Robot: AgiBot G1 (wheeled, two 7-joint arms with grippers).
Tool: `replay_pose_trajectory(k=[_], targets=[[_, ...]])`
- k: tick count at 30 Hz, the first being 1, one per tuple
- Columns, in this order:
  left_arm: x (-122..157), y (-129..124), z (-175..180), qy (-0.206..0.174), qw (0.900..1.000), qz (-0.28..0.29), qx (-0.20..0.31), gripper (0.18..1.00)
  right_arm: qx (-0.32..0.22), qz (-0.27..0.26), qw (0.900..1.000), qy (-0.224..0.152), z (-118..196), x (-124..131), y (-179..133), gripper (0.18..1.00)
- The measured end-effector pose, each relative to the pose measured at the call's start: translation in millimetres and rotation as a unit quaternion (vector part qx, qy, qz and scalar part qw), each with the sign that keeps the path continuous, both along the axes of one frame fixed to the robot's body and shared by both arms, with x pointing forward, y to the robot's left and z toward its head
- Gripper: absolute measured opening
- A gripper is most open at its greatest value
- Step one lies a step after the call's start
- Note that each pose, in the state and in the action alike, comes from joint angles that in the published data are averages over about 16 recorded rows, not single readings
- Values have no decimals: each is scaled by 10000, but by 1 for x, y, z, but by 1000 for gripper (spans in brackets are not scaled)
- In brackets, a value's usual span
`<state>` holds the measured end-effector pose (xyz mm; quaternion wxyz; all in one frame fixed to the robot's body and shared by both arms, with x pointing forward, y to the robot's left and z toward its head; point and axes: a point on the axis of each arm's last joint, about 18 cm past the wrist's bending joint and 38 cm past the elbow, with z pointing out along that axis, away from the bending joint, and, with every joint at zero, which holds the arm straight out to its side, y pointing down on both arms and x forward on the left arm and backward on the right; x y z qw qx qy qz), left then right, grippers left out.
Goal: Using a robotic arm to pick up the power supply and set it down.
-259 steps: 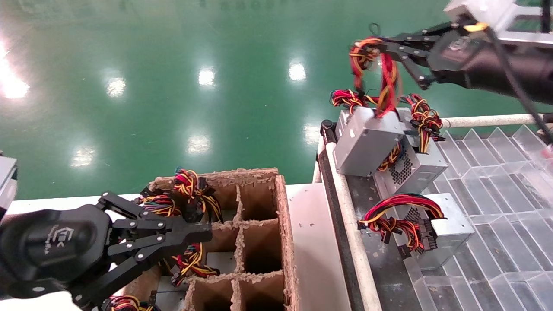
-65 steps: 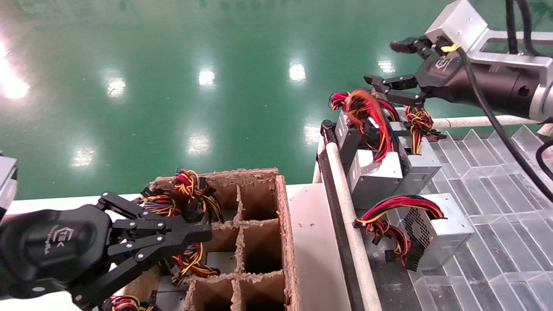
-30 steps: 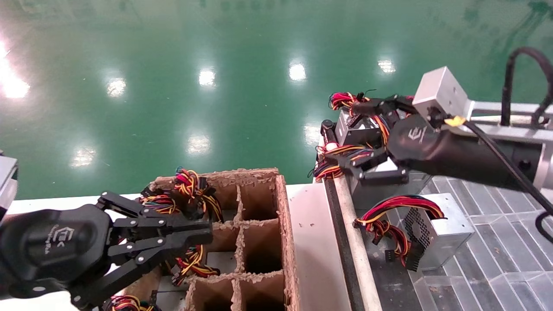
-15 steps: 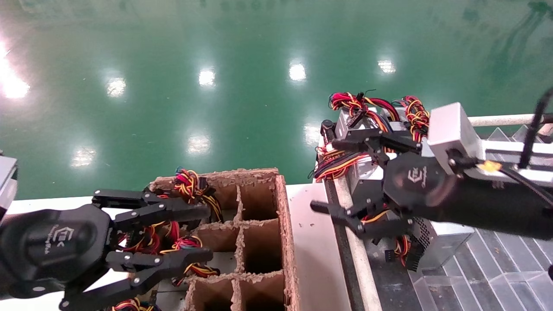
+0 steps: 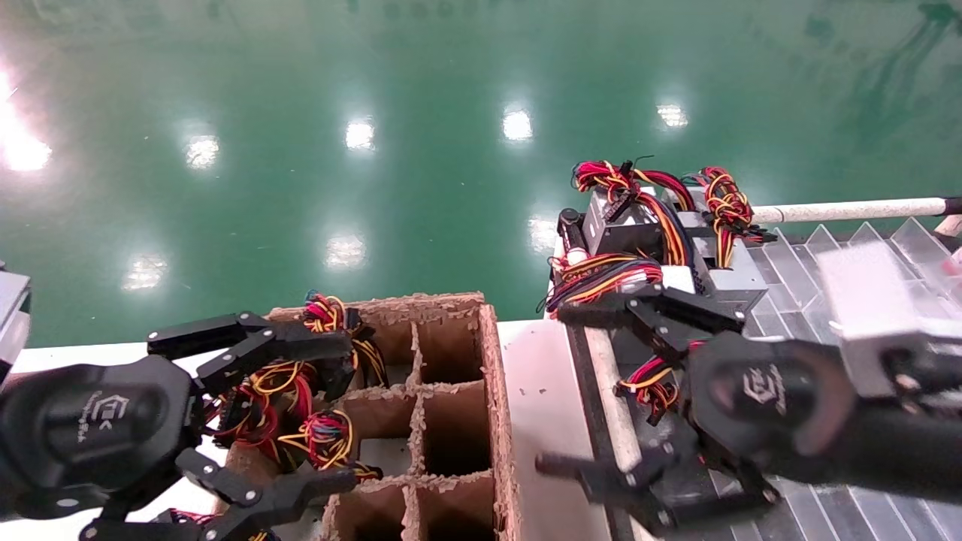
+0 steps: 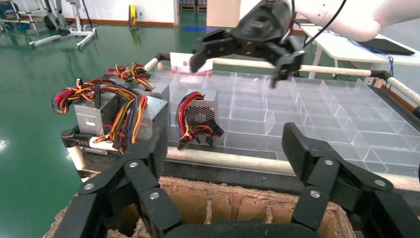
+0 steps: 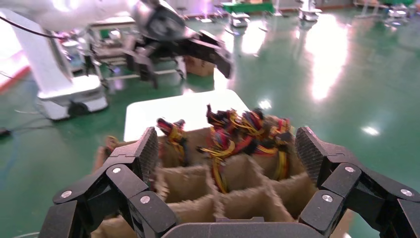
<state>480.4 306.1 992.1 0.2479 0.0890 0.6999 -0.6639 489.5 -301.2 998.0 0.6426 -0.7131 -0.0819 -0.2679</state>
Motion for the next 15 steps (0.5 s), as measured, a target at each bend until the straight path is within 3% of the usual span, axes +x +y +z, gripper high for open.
replay_pose_trajectory(k=[8,15], targets=[[0,0,0,0,10000,1,-1,880,104,361,9993,37,-6,-15,-1,1000],[0,0,0,1,10000,2,-2,957,133,447,9989,42,-7,-19,-1,1000]])
